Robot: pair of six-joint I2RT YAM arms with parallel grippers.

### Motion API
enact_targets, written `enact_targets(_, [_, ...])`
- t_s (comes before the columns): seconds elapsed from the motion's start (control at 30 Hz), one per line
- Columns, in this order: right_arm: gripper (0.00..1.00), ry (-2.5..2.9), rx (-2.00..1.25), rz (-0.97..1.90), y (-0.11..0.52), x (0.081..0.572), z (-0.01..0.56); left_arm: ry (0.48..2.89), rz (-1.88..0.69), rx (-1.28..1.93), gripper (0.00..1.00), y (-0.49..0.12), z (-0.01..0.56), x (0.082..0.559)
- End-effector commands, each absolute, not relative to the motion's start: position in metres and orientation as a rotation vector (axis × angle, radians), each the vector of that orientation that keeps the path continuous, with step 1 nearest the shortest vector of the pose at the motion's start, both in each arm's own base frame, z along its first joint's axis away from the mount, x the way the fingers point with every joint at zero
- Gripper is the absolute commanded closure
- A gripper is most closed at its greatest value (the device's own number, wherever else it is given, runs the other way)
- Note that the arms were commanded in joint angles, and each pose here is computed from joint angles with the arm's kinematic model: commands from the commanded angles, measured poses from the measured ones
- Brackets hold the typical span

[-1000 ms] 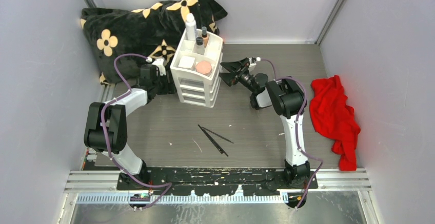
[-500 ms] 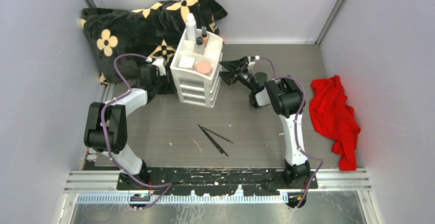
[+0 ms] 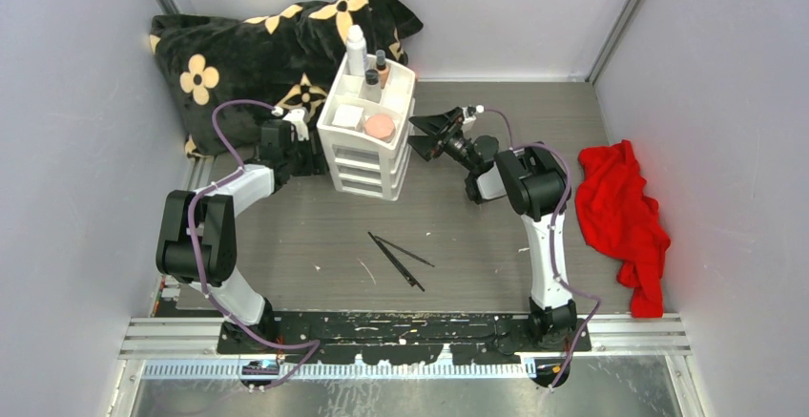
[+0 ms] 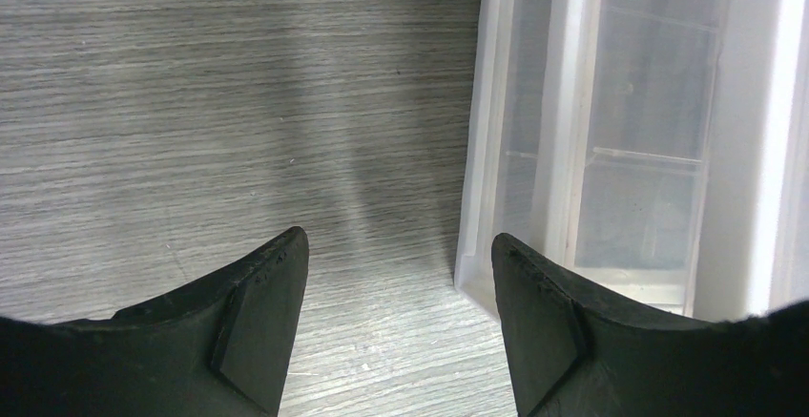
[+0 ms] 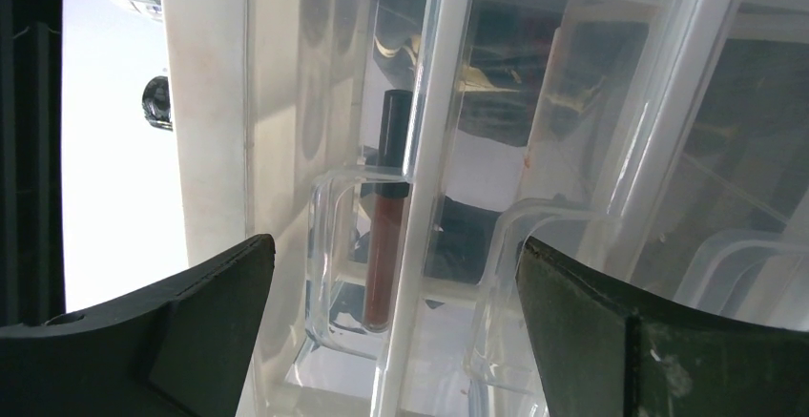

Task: Organize the makeup
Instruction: Open the drawer in the storage box.

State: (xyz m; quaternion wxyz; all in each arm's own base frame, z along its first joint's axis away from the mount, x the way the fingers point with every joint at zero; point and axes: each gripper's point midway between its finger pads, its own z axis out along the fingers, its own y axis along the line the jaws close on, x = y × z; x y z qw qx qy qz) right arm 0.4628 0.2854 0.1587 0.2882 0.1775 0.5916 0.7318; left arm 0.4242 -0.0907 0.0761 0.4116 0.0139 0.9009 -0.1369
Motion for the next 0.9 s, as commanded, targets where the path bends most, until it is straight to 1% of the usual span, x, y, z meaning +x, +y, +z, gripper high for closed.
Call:
enact_targets(0.0, [0.00, 1.343, 0.215, 1.985, 0.270, 0.436, 0.240, 2.193, -0.392, 0.071, 0.29, -0.102, 0.096, 0.435])
enact_targets(0.87, [0.00, 1.419, 0.290, 1.860, 0.215, 0.418, 0.221, 2.201, -0.379, 0.079, 0.29, -0.100, 0.092, 0.435])
